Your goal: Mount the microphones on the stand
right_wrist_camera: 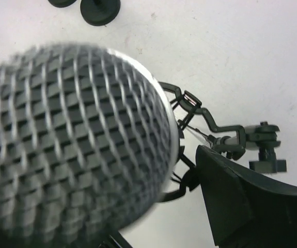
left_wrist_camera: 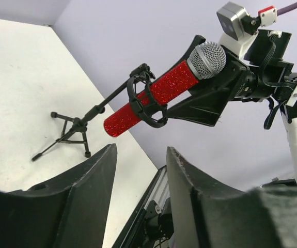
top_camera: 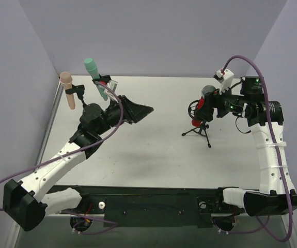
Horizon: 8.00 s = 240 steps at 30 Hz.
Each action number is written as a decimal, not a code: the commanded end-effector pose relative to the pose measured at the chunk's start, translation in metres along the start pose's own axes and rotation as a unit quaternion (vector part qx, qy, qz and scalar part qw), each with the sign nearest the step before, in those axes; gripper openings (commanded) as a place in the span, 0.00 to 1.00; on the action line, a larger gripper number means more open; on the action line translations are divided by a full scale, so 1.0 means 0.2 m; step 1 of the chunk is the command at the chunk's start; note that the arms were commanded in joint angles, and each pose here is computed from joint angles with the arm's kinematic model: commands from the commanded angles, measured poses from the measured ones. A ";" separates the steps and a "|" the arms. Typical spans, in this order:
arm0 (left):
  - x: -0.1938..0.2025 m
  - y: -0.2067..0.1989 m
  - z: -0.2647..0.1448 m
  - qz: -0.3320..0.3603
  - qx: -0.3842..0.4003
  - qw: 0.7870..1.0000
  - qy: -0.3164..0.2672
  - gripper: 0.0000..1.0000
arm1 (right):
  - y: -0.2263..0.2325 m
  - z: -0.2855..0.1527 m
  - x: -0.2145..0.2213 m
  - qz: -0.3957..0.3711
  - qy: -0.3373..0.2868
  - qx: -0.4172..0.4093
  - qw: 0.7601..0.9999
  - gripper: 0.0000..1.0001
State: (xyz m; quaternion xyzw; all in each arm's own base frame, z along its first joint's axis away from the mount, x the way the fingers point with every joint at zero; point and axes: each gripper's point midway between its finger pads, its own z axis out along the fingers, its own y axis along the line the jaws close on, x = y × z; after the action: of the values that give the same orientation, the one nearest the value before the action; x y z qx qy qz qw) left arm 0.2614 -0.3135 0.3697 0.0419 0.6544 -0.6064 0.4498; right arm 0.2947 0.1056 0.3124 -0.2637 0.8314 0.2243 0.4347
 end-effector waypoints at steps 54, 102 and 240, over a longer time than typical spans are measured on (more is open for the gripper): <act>0.16 0.48 -0.64 0.388 -0.121 0.911 0.068 0.80 | -0.34 0.49 0.17 -0.080 -0.177 -0.058 0.979 0.01; 0.01 0.59 -0.79 0.469 -0.214 0.857 0.014 0.80 | 0.33 1.52 -0.29 -0.034 -0.084 -0.185 0.978 0.21; -0.04 0.64 -1.04 0.349 -0.328 0.877 -0.040 0.95 | -0.46 -0.25 0.72 0.269 -0.117 0.306 0.905 1.00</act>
State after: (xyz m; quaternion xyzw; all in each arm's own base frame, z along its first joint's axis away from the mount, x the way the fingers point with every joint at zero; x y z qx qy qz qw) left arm 0.2274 -0.1040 0.2368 0.0940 0.7545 -0.1596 0.6296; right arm 0.2506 -0.0252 0.1907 0.1497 0.8477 0.1011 0.4987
